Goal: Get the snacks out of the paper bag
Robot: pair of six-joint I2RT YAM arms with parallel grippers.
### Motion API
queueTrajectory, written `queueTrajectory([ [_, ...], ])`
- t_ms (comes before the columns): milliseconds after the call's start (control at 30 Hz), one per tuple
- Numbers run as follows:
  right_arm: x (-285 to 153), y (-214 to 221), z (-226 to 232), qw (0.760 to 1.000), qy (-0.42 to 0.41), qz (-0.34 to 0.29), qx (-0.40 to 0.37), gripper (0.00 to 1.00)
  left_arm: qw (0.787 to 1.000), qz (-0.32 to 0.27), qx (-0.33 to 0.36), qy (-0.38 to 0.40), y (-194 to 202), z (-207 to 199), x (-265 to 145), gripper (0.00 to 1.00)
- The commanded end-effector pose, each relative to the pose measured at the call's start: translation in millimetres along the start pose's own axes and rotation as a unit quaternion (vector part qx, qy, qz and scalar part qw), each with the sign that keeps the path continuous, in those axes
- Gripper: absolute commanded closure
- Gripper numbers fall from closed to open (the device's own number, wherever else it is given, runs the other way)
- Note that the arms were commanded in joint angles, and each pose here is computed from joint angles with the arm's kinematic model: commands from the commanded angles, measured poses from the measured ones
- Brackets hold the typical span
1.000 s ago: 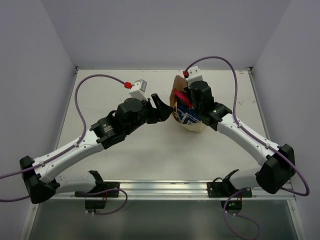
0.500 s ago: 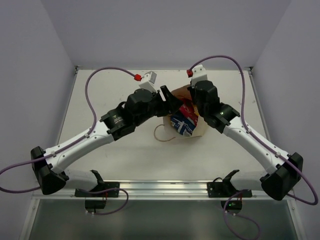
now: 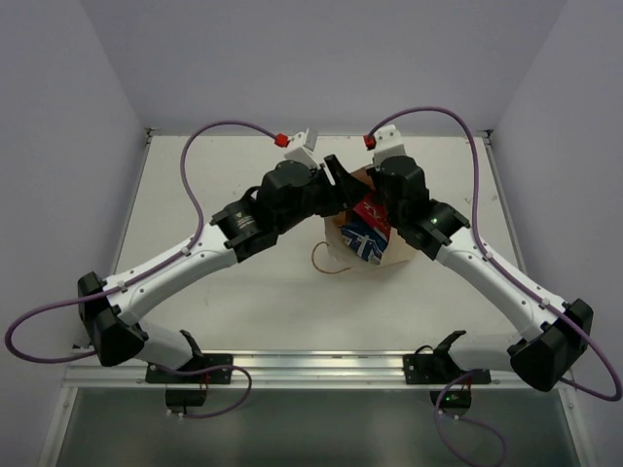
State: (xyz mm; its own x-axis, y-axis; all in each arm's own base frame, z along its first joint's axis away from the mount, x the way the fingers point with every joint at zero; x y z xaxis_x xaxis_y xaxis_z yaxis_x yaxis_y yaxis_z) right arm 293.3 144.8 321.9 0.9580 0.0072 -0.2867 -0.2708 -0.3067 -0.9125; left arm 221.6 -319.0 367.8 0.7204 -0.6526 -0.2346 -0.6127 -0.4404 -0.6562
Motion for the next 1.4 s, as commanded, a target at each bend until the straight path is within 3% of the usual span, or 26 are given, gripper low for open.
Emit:
queueTrajectory([
  [0,-22.4,-45.6,-19.4,0.993,0.028,-0.092,0.07,1.0,0.999,0.019,-0.036,0.019,8.5,-13.1,18.8,0.4],
  [533,-26.3,-29.6,-5.5,0.993,0.018,-0.083,0.08,1.0,0.994,0.036,-0.083,-0.057,49.7,25.2,70.4,0.43],
  [800,-37.5,-28.9,2.7,0.992,0.003,-0.096,0.081,1.0,0.99,0.048,-0.104,-0.087,68.0,39.8,93.2,0.35],
  [1367,-54.8,-8.4,25.6,0.988,-0.068,-0.085,0.111,1.0,0.984,-0.003,-0.143,-0.103,72.8,48.9,125.1,0.31],
])
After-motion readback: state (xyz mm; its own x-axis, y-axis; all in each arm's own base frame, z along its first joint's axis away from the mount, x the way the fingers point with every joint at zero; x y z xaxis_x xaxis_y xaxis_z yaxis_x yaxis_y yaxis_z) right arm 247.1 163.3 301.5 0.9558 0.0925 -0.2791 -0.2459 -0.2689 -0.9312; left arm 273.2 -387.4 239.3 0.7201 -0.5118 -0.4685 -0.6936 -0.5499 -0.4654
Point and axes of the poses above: each gripper's point midway between its finger pads, its own x axis out along the fingers, its own z axis along the line the jaws close on, y = z × x, the point moved 7 cm from there along -x, back along the fingers, and after that the axes turned 2 degrees about x, right-handed, at the moved point
